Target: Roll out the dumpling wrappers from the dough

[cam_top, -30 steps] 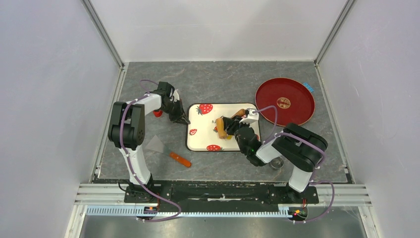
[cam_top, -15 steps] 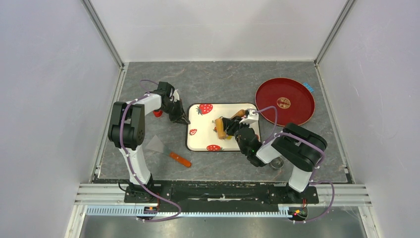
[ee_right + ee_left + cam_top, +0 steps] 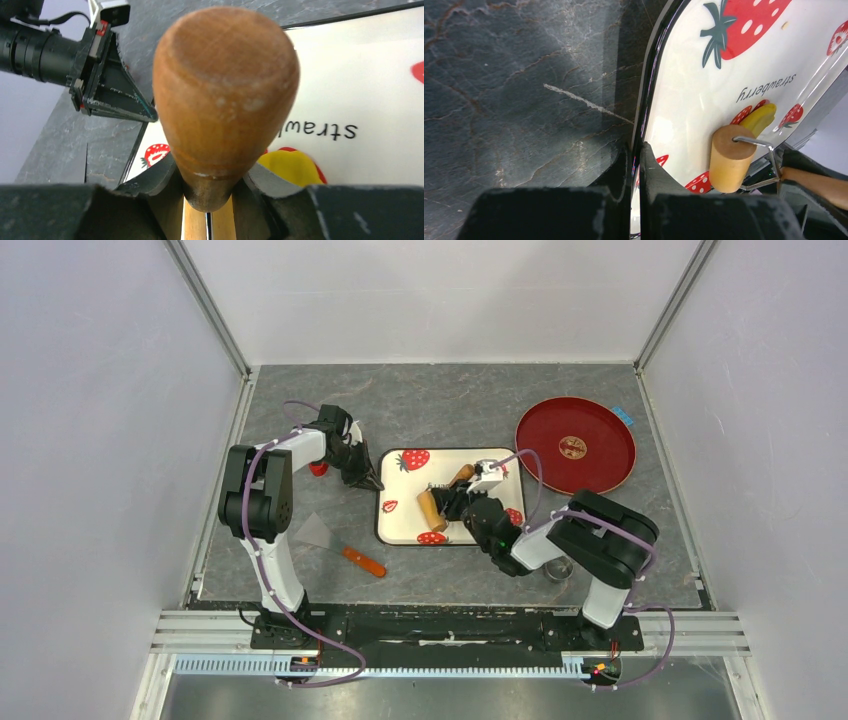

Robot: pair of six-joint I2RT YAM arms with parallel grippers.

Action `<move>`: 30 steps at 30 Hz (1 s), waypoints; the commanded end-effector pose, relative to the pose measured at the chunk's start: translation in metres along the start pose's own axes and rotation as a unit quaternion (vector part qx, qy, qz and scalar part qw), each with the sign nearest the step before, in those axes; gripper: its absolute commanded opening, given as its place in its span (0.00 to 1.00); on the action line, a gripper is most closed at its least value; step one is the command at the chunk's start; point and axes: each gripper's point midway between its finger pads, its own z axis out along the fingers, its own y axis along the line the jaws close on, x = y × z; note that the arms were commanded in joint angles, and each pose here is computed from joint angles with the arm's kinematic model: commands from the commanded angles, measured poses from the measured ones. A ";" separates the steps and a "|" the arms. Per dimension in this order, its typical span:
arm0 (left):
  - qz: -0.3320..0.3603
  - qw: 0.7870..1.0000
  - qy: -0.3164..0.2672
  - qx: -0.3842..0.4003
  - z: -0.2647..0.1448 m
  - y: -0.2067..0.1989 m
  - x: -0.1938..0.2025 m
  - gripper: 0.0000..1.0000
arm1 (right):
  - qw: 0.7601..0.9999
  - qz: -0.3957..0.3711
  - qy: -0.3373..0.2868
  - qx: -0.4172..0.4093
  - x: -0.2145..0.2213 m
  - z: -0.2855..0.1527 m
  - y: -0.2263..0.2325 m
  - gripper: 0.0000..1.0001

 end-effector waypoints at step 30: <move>-0.001 0.999 0.008 -0.050 0.012 0.018 0.005 0.02 | 0.985 -0.170 0.025 0.026 -0.096 0.010 0.029 0.00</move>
